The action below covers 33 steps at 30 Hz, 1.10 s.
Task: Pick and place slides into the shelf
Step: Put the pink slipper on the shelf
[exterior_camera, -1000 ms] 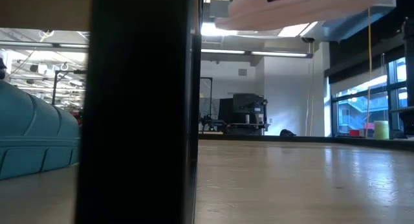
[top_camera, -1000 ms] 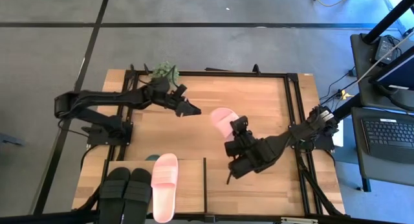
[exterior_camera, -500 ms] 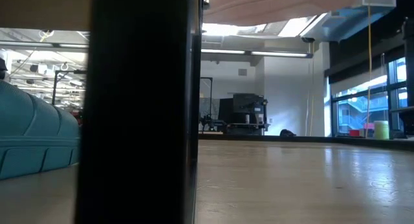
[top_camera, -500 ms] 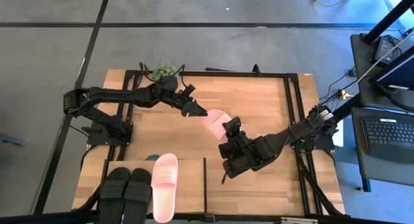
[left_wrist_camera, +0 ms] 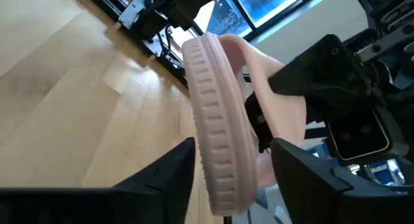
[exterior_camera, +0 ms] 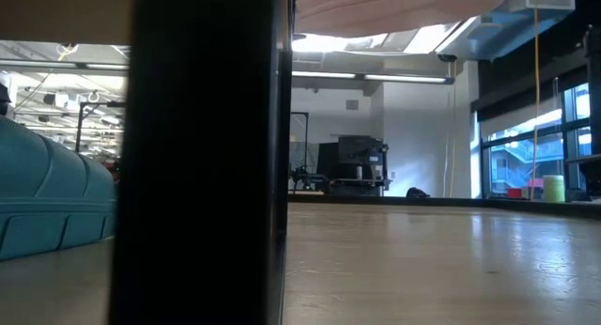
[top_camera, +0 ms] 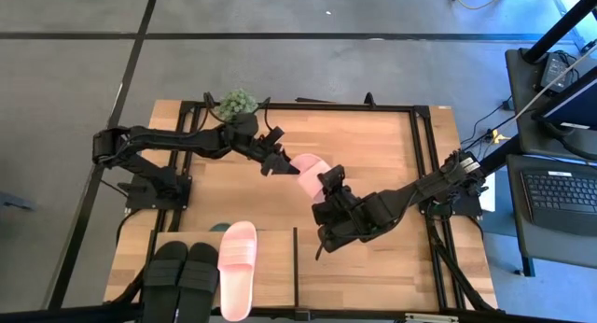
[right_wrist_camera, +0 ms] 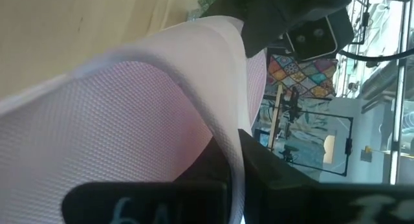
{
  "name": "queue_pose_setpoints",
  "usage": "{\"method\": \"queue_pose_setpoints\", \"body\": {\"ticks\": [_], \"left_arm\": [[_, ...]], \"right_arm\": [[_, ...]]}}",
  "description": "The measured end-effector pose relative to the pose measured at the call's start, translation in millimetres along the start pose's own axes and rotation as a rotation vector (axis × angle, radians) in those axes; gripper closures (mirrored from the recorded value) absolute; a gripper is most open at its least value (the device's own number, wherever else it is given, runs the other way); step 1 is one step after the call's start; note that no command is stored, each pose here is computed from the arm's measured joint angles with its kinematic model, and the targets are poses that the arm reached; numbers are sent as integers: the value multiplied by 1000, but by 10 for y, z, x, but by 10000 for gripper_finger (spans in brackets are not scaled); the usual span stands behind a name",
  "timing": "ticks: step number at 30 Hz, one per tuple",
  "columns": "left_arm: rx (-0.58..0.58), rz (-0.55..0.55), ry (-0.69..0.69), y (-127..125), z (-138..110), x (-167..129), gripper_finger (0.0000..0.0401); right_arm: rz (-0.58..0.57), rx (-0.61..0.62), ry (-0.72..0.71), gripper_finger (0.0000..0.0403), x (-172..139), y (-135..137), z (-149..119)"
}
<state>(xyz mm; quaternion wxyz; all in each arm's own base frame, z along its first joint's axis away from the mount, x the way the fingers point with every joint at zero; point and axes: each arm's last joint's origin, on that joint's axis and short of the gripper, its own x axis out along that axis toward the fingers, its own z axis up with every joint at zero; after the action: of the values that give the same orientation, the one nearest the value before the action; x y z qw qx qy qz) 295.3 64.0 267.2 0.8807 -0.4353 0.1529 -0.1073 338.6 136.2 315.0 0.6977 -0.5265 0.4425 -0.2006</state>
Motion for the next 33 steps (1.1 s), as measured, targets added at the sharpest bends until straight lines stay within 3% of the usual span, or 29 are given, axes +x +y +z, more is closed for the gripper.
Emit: {"method": "queue_pose_setpoints", "body": {"ticks": [12, 17, 22, 29, 33], "left_arm": [[81, 10, -10, 5, -1, 0, 362], [106, 6, -7, 4, -1, 0, 366], [100, 2, 6, 20, 4, -13, 367], [94, -8, -1, 67, 73, -75, 367], [68, -7, 1, 111, 110, -118, 367]], "right_arm": [[-6, 18, -8, 391, -3, -6, 15], [3, 118, -27, 350, -5, -11, 42], [8, 348, -57, 327, -20, -24, 87], [-42, 295, -54, 319, -78, -7, 87], [-15, 294, -60, 281, -80, 1, 88]]}}
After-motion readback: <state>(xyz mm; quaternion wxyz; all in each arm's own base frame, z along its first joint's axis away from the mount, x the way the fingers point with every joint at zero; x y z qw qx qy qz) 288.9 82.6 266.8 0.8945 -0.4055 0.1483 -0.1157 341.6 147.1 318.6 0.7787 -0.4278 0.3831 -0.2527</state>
